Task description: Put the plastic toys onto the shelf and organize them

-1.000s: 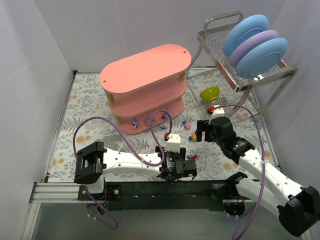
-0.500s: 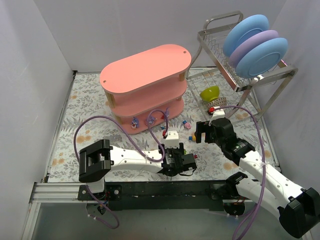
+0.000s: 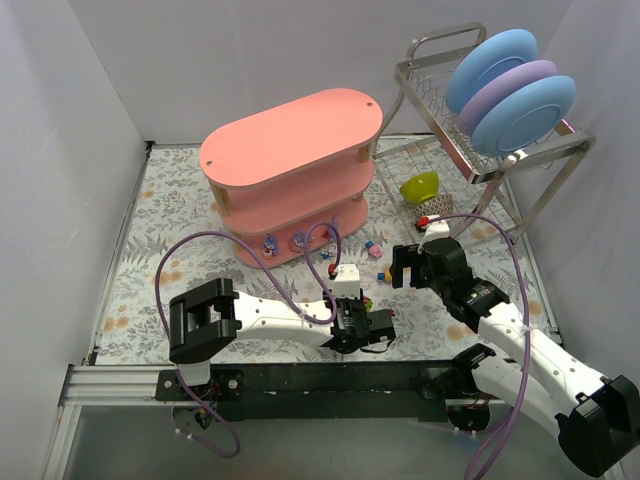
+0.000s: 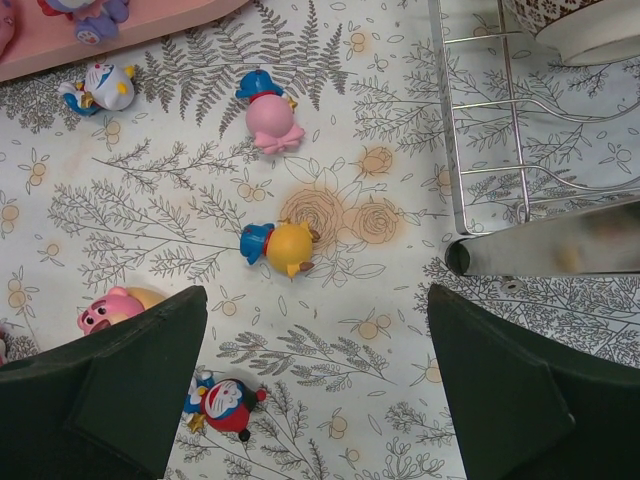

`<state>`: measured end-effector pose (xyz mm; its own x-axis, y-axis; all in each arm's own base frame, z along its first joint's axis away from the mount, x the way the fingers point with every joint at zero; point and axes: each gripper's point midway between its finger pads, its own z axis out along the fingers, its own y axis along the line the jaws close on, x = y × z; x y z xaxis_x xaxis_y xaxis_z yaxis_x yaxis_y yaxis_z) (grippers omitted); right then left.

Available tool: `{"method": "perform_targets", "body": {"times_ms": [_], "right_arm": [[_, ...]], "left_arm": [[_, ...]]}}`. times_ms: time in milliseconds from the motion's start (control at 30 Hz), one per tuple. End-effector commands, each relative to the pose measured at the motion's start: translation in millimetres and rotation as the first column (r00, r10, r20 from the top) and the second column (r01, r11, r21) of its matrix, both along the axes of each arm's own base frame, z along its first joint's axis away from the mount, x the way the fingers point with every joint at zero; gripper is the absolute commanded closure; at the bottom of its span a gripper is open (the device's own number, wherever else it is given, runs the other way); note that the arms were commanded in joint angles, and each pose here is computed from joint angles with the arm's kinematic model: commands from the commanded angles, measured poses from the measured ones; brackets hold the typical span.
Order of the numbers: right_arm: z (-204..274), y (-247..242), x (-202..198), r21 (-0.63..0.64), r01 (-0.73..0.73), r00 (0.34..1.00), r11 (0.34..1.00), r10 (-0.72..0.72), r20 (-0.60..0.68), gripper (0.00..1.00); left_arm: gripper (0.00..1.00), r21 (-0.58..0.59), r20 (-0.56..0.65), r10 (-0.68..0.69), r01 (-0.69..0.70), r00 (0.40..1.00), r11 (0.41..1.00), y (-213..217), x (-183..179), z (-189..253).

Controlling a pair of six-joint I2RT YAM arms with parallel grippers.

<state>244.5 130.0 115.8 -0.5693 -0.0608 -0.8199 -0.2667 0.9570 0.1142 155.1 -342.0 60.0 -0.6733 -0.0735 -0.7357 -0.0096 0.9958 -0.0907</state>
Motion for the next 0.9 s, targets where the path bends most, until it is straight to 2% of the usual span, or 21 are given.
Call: {"method": "perform_targets", "body": {"times_ms": [0,100,267,433,867], "right_arm": [[11.3,1.3,5.9,0.024,0.001,0.999,1.000,-0.002,0.050,0.02],[12.4,1.5,6.0,0.026,-0.002,0.998,1.000,0.001,0.056,0.02],[14.5,2.1,6.1,0.030,-0.007,0.998,1.000,0.005,0.064,0.02],[16.9,2.2,6.0,0.035,-0.010,0.997,0.999,0.007,0.076,0.02],[20.9,2.8,6.2,0.037,-0.019,0.996,0.999,0.015,0.091,0.02]], "left_arm": [[0.92,-0.148,0.006,0.138,-0.136,0.990,0.980,-9.0,6.0,14.0],[1.00,-0.153,0.017,0.137,-0.133,0.990,0.979,-7.5,7.4,25.6],[1.00,-0.127,0.057,0.133,-0.125,0.989,0.984,2.1,11.5,56.3],[1.00,-0.102,0.138,0.149,-0.135,0.979,0.986,20.8,22.8,107.9],[1.00,-0.146,0.284,0.173,-0.136,0.943,0.980,81.1,89.4,231.2]]}}
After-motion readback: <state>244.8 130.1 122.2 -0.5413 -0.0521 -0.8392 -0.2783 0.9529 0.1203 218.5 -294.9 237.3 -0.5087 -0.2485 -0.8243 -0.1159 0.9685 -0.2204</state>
